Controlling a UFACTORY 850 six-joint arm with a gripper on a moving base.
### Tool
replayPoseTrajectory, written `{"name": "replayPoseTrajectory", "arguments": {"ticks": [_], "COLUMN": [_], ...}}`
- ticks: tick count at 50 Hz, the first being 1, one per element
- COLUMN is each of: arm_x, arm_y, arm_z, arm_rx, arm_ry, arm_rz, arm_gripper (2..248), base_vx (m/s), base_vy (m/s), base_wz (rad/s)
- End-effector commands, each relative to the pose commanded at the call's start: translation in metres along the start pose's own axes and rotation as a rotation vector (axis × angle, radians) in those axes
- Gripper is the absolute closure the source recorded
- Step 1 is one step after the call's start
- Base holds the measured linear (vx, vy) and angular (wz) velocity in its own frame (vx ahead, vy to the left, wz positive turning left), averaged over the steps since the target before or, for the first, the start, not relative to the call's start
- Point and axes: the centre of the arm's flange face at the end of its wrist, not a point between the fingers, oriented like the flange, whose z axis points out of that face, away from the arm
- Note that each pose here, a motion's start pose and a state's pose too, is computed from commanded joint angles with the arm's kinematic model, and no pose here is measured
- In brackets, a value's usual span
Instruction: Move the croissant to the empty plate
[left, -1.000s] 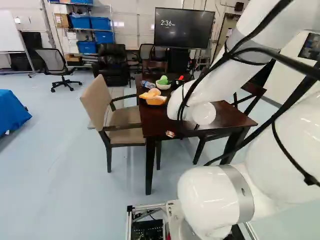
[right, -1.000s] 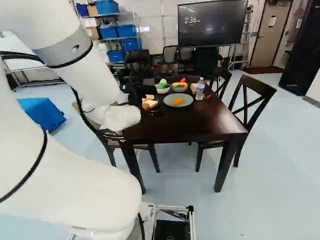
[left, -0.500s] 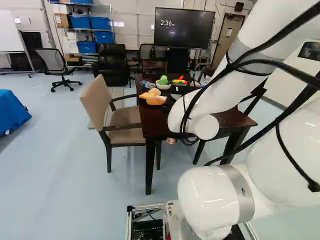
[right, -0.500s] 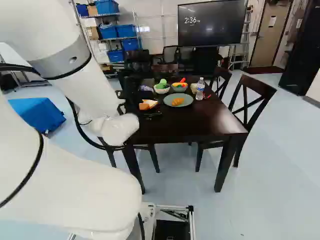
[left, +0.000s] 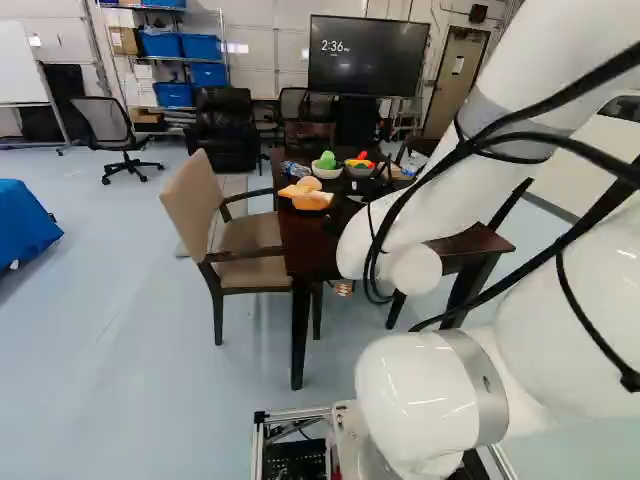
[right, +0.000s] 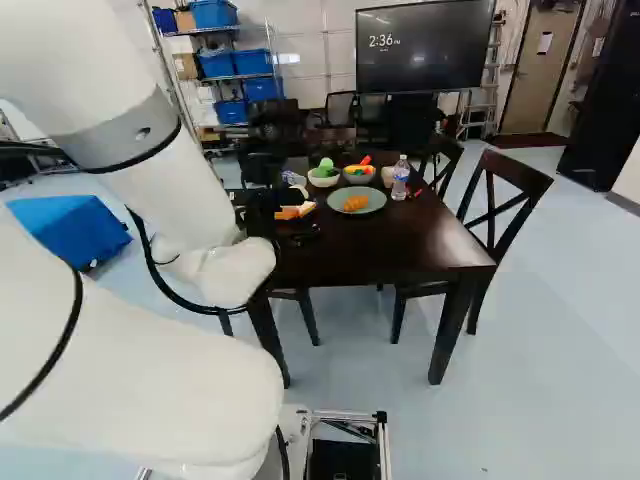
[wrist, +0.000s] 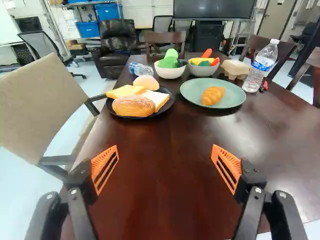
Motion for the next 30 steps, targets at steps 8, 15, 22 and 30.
{"name": "replayPoseTrajectory", "arguments": {"ticks": [8, 15, 22, 30], "arm_x": [-0.0016, -0.002, -0.002, -0.002], "arm_y": [-0.0003, -0.0003, -0.0003, -0.0003], "arm_z": [-0.0015, -0.0019, -0.0019, -0.0019], "arm_rx": [0.003, 0.003, 0.003, 0.003], "arm_ry": [0.006, 0.007, 0.007, 0.007], "arm_rz": [-0.002, -0.003, -0.003, -0.003], "arm_gripper": [3, 3, 3, 3], "base_vx": [0.0, 0.0, 0.0, 0.0], "base_vy": [0.0, 0.0, 0.0, 0.0], "base_wz": [0.0, 0.0, 0.0, 0.0]}}
